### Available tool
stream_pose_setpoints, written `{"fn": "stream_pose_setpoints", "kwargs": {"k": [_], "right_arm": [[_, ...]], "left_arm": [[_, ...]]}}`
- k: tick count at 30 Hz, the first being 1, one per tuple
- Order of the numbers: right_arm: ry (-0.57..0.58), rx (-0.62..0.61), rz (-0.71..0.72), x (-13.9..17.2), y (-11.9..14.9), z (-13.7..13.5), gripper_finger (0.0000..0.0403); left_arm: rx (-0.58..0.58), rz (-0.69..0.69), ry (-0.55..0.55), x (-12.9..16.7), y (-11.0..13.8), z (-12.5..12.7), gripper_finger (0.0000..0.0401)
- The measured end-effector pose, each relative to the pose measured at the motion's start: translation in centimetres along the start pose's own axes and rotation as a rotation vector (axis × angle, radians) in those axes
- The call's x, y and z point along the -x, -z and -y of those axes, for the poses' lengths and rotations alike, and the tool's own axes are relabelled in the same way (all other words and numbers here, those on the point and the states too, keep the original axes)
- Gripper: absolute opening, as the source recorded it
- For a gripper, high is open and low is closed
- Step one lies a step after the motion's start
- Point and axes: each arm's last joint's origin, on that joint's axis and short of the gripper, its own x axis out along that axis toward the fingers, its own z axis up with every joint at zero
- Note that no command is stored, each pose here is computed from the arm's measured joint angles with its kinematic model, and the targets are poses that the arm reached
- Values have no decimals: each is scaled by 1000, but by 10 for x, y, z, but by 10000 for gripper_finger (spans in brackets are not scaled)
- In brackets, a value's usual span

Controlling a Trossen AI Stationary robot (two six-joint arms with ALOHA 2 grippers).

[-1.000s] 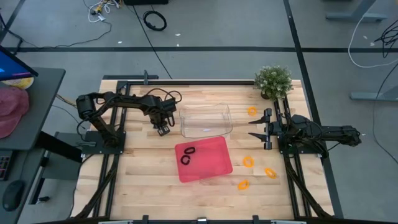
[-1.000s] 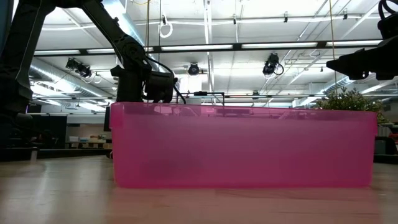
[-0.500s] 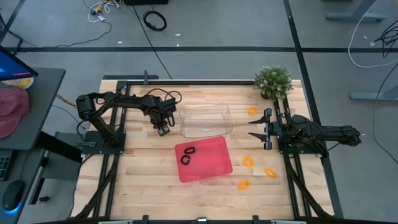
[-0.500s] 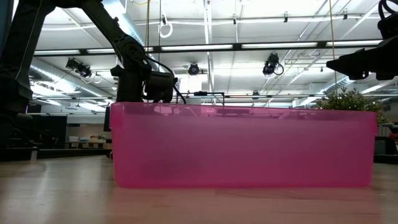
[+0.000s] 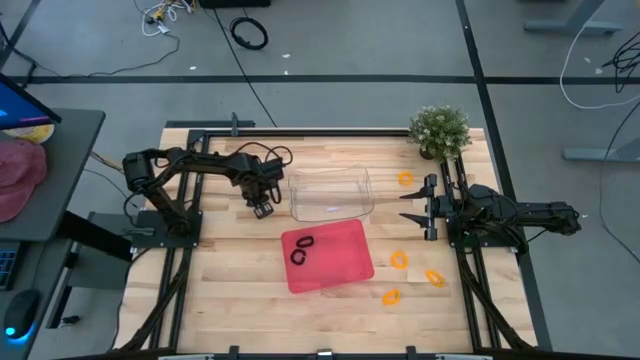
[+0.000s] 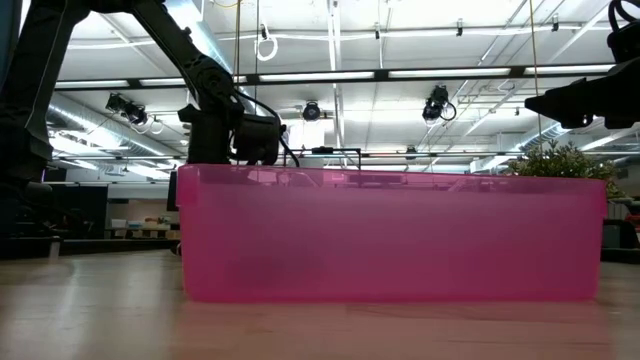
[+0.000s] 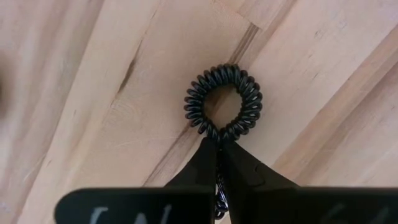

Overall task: Sort spring keychains
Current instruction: Put the bottom black spring keychain into the red bin

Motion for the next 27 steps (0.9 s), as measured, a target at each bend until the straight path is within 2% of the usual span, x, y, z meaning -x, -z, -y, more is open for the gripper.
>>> {"fn": "stream_pose_setpoints", "kwargs": {"k": [5, 8, 14, 27], "right_arm": [[0, 0, 1, 0, 0, 0, 222], [0, 0, 1, 0, 0, 0, 222], [0, 0, 0, 0, 0, 0, 222], [0, 0, 0, 0, 0, 0, 222]], "left_arm": [[-21, 7, -38, 10, 4, 3, 9], [-37, -34, -94, 13, 13, 3, 8], [-33, -21, -182, 16, 14, 1, 8], [-67, 95, -169, 30, 10, 1, 7]]}}
